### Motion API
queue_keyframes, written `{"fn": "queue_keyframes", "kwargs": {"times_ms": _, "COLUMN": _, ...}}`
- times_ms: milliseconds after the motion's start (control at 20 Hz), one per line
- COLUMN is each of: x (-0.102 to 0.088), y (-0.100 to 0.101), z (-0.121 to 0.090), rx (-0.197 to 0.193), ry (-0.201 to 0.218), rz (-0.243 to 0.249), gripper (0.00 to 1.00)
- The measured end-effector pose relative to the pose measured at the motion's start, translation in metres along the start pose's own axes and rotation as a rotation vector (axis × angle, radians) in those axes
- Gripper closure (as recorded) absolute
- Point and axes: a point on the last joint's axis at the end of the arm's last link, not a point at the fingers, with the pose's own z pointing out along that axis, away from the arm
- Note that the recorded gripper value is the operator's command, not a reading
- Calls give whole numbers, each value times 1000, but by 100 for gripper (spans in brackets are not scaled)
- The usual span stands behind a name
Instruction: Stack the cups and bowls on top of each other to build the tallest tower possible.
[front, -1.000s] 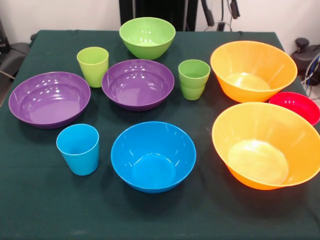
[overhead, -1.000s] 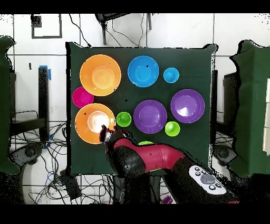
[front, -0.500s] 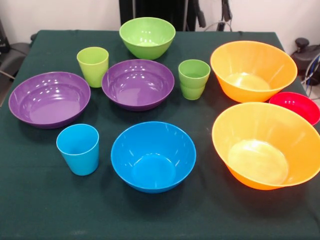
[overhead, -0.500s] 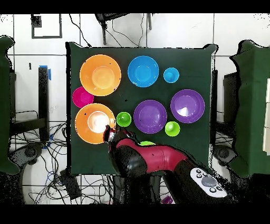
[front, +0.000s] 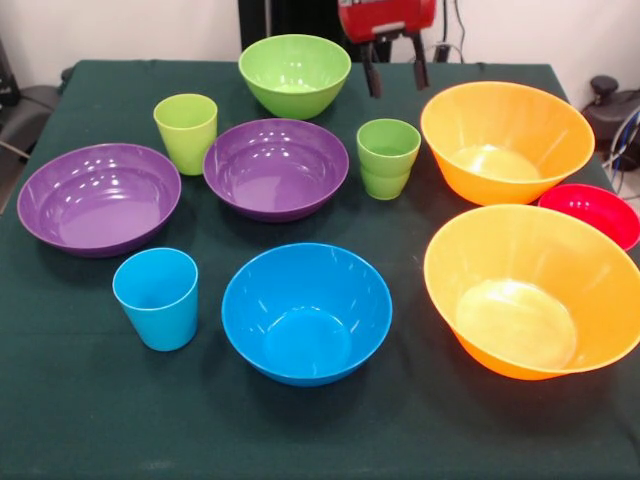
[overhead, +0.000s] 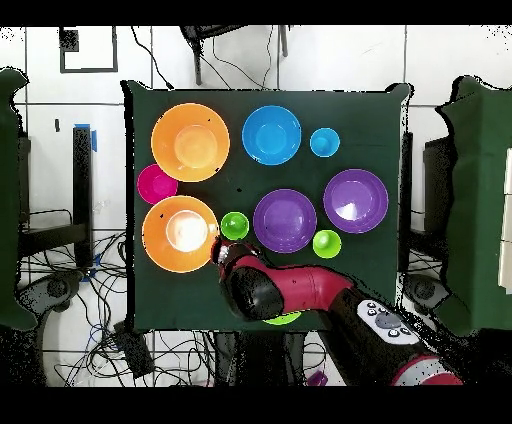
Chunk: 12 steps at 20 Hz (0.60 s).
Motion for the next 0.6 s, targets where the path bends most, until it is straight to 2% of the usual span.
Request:
{"fn": "queue_keyframes", "kwargs": {"times_ms": 400, "x": 12, "y": -3, "z": 24, "rx": -26, "ry": 34, "rz": -17, "gripper": 0}}
{"fn": "queue_keyframes", "kwargs": {"times_ms": 600, "x": 22, "y": 2, "z": 32, "rx": -51, "ry": 58, "rz": -24, "gripper": 0}}
